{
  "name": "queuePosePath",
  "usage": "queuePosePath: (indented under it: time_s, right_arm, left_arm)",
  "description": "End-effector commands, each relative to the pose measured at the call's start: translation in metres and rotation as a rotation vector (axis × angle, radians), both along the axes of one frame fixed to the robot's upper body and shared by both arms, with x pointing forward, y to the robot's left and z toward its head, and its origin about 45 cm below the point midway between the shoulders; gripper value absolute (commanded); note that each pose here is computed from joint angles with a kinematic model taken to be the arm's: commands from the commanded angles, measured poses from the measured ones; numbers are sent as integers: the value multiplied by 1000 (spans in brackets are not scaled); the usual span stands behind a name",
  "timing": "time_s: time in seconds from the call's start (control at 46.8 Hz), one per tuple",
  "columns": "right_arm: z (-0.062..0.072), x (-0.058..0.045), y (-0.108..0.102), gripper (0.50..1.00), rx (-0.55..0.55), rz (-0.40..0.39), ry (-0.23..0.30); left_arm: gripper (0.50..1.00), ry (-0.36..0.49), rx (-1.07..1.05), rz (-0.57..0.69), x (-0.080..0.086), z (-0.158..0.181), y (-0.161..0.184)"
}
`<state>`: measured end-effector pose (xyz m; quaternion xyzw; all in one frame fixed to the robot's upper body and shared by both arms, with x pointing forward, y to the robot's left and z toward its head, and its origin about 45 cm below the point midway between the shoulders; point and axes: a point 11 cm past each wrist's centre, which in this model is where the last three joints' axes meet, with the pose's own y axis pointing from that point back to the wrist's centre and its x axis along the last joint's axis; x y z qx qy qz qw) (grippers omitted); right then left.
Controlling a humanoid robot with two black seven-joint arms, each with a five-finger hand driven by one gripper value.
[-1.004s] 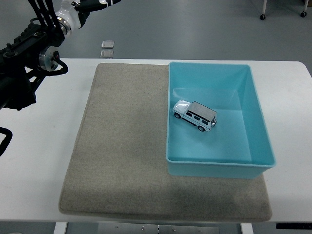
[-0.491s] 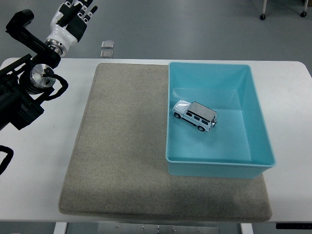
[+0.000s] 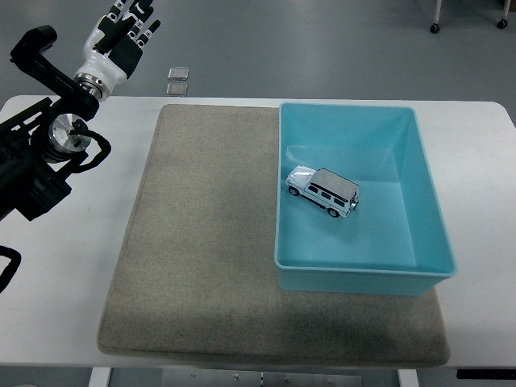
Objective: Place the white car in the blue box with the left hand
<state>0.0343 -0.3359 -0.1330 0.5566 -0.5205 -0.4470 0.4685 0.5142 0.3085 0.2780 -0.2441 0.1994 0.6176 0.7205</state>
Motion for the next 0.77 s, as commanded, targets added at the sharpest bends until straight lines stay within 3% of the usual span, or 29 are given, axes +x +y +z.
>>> queuePosePath:
  time_s: [0.0, 0.256, 0.534, 0.748]
  right_arm:
    - [0, 0, 0, 936, 0, 0, 0]
    - [0, 0, 0, 936, 0, 0, 0]
    - [-1, 0, 11, 936, 43, 4, 2]
    - [-1, -1, 8, 936, 22, 9, 4]
  left_arm:
    - [1000, 4, 10, 22, 1, -1, 8]
    - [1000, 18, 30, 80, 0, -6, 29]
    - [1000, 19, 29, 78, 0, -6, 27]
    - [1000, 19, 29, 76, 0, -7, 25]
